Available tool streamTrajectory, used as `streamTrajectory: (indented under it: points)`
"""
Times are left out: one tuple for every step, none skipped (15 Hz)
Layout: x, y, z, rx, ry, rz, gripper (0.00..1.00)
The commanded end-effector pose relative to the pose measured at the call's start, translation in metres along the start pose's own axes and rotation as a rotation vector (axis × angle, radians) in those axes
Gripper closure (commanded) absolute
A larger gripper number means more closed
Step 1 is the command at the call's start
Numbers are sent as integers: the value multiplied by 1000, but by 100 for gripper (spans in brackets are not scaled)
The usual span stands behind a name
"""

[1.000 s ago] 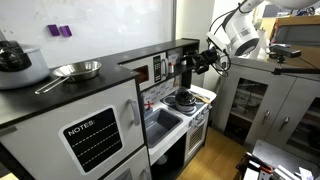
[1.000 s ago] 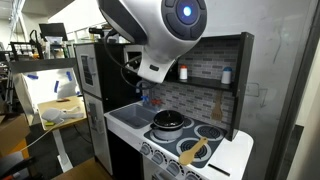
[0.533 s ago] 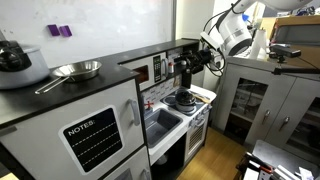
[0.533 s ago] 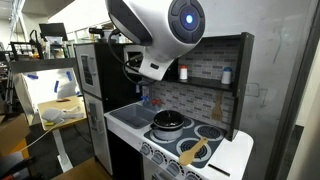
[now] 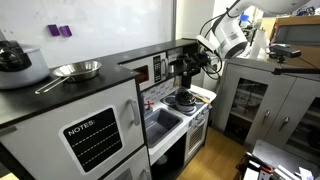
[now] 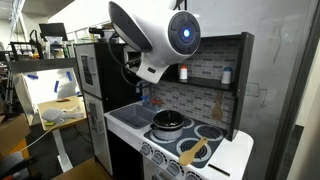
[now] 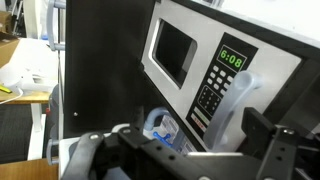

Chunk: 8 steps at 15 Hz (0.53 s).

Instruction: Open the microwave

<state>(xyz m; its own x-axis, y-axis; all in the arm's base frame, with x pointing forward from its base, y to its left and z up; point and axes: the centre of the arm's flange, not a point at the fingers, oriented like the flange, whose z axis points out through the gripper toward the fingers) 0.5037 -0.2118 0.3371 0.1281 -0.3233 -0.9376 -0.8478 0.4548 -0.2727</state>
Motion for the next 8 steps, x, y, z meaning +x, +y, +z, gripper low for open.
streamTrajectory:
  points:
    - [2, -7, 5, 4, -42, 22, 0]
    - [2, -7, 6, 4, -44, 23, 0]
    - [3, -7, 7, 3, -46, 24, 0]
    - [3, -8, 8, 2, -48, 24, 0]
    - [3, -8, 8, 1, -50, 23, 0]
    - [3, -8, 9, 1, -52, 22, 0]
    - [3, -9, 10, 0, -52, 19, 0]
    - [2, -10, 11, -1, -53, 16, 0]
